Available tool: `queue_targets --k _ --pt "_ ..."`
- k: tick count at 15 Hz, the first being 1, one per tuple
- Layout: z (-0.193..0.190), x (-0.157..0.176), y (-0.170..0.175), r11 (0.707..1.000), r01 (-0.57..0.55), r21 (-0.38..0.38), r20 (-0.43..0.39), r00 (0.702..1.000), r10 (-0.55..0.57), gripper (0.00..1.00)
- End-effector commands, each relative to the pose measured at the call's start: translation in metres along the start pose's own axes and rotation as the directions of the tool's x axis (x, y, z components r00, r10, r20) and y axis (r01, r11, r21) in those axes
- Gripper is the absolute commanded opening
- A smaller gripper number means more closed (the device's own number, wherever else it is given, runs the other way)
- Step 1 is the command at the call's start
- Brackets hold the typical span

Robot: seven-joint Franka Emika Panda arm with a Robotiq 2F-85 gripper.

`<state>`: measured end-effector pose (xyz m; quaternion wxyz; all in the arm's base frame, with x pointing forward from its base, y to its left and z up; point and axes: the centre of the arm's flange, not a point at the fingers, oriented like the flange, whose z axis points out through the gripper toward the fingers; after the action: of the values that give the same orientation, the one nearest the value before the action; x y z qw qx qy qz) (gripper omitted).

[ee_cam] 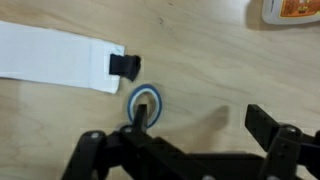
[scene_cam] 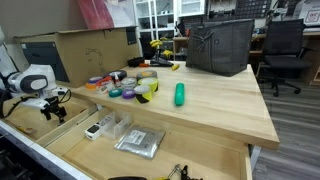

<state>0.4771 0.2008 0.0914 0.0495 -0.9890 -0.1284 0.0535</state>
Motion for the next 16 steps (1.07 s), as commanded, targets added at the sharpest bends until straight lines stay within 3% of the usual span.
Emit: queue_targets --k 1,16 --pt "0.003 0.005 -0.004 1.0 -0.014 0.008 0.02 1.0 0.014 1.0" --pt "-0.011 -0.031 -0.021 0.998 -0.044 0.051 0.003 0.999 0.044 1.0"
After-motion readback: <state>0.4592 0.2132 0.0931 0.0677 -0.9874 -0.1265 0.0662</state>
